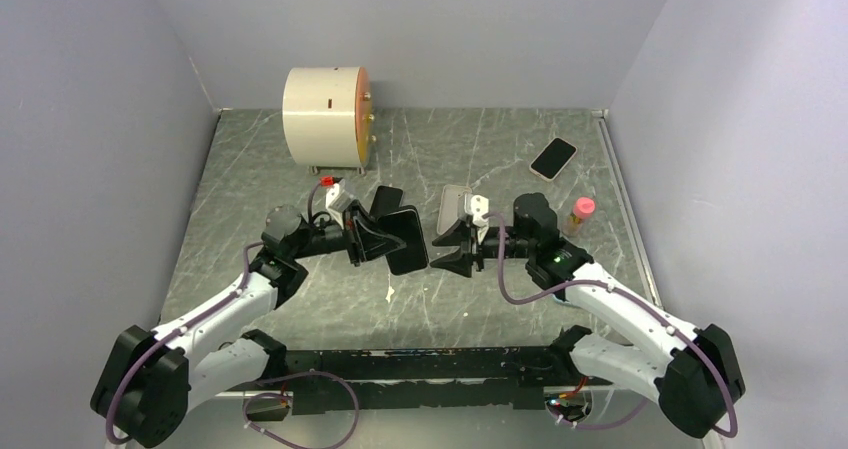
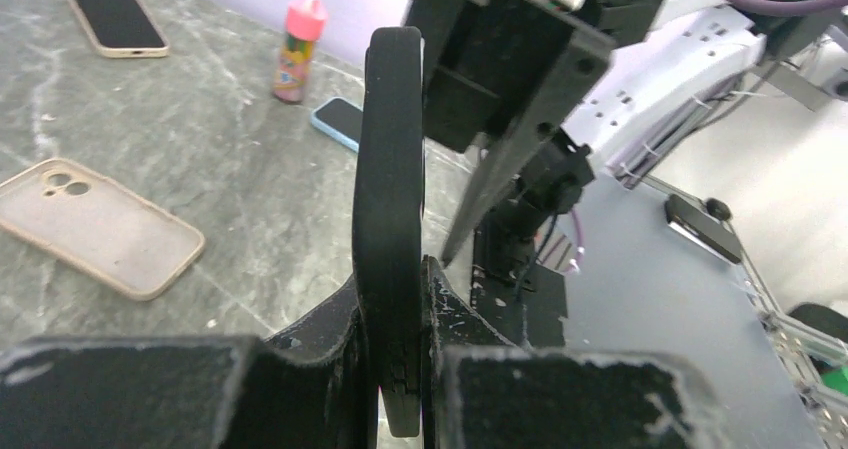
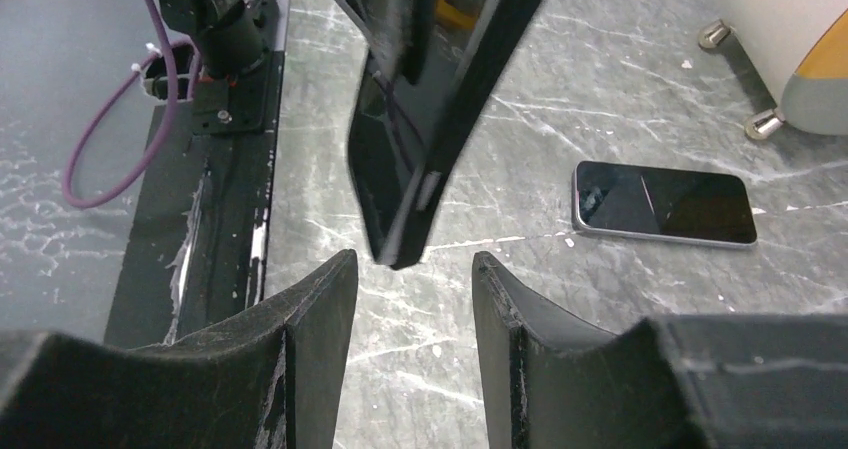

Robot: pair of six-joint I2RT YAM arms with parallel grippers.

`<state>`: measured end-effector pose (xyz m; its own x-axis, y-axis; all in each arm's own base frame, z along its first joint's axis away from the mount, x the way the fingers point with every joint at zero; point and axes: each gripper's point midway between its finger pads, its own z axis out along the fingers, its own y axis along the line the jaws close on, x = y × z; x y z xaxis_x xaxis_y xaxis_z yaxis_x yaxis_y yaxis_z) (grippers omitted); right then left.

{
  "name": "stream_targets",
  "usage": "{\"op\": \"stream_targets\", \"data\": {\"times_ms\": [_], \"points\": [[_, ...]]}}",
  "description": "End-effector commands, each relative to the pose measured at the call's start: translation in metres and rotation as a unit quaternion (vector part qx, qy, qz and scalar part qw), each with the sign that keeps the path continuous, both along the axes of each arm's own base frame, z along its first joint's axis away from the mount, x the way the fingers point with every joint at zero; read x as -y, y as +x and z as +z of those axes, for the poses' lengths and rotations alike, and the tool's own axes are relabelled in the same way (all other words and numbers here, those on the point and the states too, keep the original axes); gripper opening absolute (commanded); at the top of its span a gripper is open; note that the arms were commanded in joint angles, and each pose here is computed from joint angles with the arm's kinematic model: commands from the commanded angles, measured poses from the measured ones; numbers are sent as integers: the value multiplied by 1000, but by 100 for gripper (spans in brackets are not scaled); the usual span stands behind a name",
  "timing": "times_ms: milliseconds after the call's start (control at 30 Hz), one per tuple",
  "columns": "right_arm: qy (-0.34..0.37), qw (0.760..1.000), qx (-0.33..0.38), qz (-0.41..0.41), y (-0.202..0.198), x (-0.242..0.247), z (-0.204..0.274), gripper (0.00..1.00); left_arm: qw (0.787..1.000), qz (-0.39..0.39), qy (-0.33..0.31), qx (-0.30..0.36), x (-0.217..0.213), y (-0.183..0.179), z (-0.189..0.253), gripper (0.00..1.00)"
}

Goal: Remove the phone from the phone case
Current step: Remove the phone case from the phone.

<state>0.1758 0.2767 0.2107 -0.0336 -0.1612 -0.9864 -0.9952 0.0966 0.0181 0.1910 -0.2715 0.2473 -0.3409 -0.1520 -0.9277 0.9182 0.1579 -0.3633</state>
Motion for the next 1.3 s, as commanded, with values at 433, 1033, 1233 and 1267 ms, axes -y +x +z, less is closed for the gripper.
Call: {"op": "stream_targets", "data": {"times_ms": [433, 1033, 1233, 1267], "points": [[17, 998, 35, 49, -2, -14, 12, 43, 990, -96, -64, 75, 2, -34, 65, 3], [17, 993, 35, 115, -30, -12, 18, 45, 993, -80, -42, 79, 4, -27, 58, 2], [15, 991, 44, 124, -32, -14, 19, 43, 992, -87, -43, 79, 4, -30, 60, 3], [16, 991, 46, 123, -31, -14, 20, 42, 992, -87, -43, 78, 4, -30, 60, 3]]}}
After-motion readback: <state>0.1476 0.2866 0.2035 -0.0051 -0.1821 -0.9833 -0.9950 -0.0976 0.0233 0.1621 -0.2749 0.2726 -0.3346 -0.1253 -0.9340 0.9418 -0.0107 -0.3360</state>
